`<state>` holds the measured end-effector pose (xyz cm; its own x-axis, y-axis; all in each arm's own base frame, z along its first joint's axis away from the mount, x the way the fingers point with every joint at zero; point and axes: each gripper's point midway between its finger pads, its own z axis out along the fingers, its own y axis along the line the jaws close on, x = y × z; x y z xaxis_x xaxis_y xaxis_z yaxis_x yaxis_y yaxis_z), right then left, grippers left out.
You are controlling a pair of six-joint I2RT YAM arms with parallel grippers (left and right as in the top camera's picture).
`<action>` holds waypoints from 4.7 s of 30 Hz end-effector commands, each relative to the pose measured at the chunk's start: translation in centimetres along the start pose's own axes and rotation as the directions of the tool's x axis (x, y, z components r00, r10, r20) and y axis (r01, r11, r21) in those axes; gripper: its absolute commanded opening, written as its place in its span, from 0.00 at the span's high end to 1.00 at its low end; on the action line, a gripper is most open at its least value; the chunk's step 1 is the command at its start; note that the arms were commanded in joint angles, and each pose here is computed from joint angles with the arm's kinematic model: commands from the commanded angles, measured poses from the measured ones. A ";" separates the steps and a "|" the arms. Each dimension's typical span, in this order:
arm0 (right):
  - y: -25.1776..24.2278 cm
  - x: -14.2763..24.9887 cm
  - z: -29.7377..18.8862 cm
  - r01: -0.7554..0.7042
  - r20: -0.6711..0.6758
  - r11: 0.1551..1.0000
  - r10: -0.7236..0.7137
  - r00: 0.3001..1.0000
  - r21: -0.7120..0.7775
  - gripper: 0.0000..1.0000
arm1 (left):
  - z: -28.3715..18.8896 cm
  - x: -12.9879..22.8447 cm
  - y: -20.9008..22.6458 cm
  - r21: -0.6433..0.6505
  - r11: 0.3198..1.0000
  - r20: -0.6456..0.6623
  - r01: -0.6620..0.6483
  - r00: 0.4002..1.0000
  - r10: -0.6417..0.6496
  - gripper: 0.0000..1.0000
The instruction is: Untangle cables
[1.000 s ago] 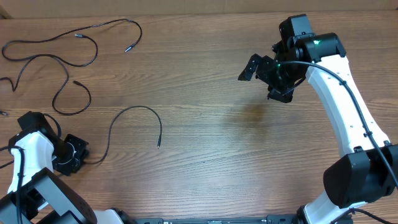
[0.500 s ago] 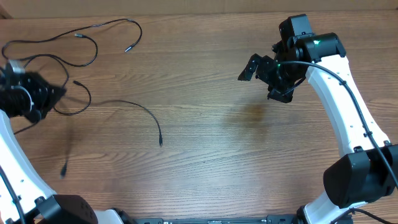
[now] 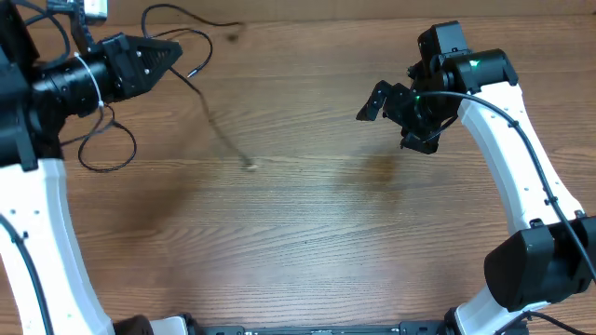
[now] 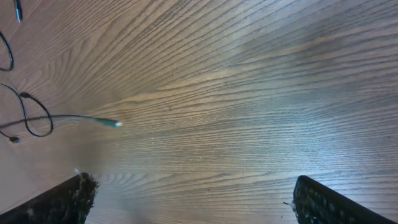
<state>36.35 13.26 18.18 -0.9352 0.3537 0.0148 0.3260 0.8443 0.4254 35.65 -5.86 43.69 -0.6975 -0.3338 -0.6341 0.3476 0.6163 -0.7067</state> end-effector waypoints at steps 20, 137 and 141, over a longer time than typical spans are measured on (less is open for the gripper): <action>0.4 -0.2 -0.8 0.015 0.024 1.000 -0.014 1.000 -0.013 0.00 | -3.9 6.3 2.7 -0.506 0.773 0.146 0.384 0.921 -0.362 0.96; 0.5 -0.3 -0.8 0.015 0.025 1.000 -0.015 1.000 -0.013 0.00 | 20.8 19.3 25.6 -0.453 0.683 -0.781 -0.573 0.624 0.006 0.15; 0.4 -0.2 -0.8 0.015 0.024 1.000 -0.014 1.000 -0.013 0.00 | 21.3 20.2 25.9 -0.442 0.699 -0.780 -0.563 0.626 0.011 0.20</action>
<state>36.35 13.27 18.18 -0.9355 0.3531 0.0141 0.3252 0.8446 0.4253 44.62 -11.98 7.02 -0.9239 0.3339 -0.1868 0.3387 0.9409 0.0063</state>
